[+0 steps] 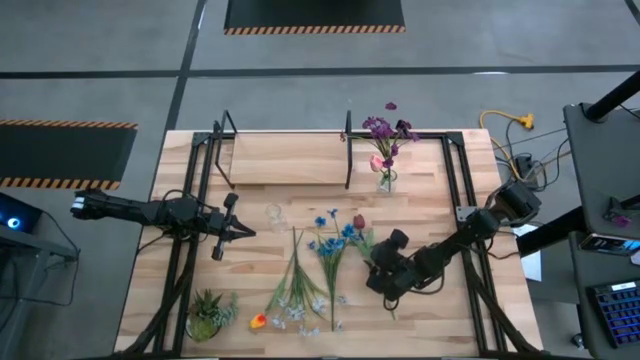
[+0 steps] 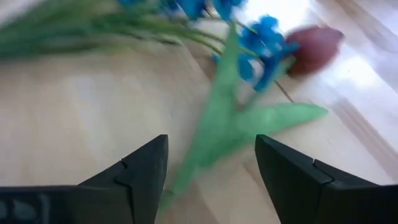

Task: Pick and place flowers into a vace then onto a shelf
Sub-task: Put the red flower into the right transparent vase

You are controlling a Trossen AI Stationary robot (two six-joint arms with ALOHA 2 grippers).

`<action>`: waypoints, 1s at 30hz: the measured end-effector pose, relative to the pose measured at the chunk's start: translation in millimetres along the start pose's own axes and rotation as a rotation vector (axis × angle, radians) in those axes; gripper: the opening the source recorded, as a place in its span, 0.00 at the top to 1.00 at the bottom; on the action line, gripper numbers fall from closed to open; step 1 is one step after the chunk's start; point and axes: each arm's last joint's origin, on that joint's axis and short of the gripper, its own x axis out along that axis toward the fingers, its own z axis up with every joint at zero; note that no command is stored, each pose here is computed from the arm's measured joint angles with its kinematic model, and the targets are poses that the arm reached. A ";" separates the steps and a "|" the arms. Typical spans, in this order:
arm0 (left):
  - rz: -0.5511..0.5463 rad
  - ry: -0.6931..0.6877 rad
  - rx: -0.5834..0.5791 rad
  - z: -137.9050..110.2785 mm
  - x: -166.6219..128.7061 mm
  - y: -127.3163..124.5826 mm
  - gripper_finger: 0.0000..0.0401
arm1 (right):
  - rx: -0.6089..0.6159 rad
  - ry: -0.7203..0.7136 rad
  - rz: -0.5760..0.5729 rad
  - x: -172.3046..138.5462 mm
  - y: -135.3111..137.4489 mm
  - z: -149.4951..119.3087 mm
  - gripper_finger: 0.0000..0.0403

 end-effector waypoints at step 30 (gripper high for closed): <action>0.000 0.000 0.000 0.0 0.0 -0.1 1.00 | 0.107 -0.076 -0.059 -49.3 -35.0 28.9 0.96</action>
